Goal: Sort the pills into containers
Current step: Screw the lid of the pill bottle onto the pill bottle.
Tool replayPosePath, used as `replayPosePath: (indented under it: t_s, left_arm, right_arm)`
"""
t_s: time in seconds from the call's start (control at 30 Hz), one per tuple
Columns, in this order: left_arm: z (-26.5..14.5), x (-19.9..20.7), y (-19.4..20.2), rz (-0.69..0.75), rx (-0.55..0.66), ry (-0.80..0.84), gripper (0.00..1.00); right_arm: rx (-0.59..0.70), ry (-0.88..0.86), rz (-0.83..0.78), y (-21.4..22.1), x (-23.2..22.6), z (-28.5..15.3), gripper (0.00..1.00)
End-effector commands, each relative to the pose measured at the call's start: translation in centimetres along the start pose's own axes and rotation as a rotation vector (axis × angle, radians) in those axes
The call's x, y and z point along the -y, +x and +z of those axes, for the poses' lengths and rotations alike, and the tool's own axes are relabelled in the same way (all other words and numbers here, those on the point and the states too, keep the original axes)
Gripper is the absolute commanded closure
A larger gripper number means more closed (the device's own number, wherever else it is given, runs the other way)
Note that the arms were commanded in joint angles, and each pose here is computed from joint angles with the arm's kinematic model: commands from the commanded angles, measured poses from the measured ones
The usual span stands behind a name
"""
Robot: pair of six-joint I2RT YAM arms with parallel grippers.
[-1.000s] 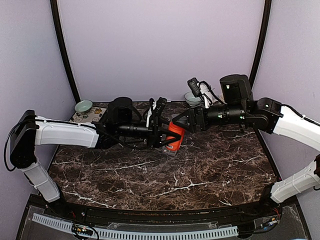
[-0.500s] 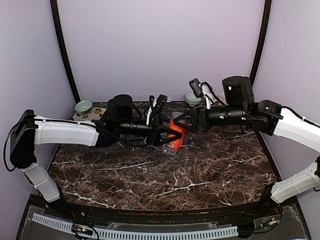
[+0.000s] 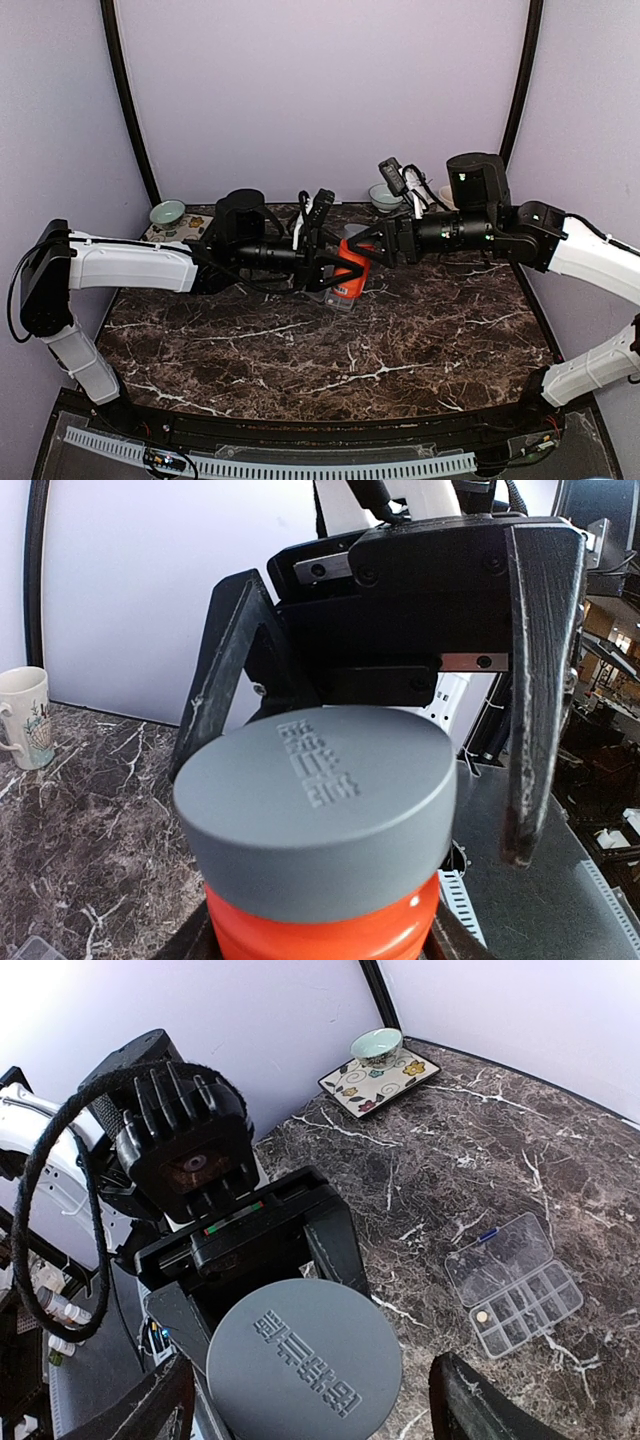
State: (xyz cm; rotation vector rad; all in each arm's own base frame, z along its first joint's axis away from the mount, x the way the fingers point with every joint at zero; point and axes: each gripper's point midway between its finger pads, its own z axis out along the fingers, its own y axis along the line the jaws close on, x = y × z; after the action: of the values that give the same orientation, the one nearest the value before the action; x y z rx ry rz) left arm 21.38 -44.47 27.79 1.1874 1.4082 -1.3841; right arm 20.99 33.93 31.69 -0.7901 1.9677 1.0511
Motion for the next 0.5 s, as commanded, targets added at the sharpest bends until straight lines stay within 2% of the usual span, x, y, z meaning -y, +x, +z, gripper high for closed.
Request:
replayPosePath:
  t_s: [0.0,0.47]
  left_arm:
    - [-0.06,0.57,-2.18,0.030,0.038,0.027,1.00]
    - [0.08,0.60,-2.09,0.035,0.029,0.037,1.00]
  right_arm:
    - [0.052,-0.033,-0.010,-1.29,-0.58,-0.32,0.20]
    - [0.060,-0.049,-0.009,-1.70,-0.61,-0.07,0.24]
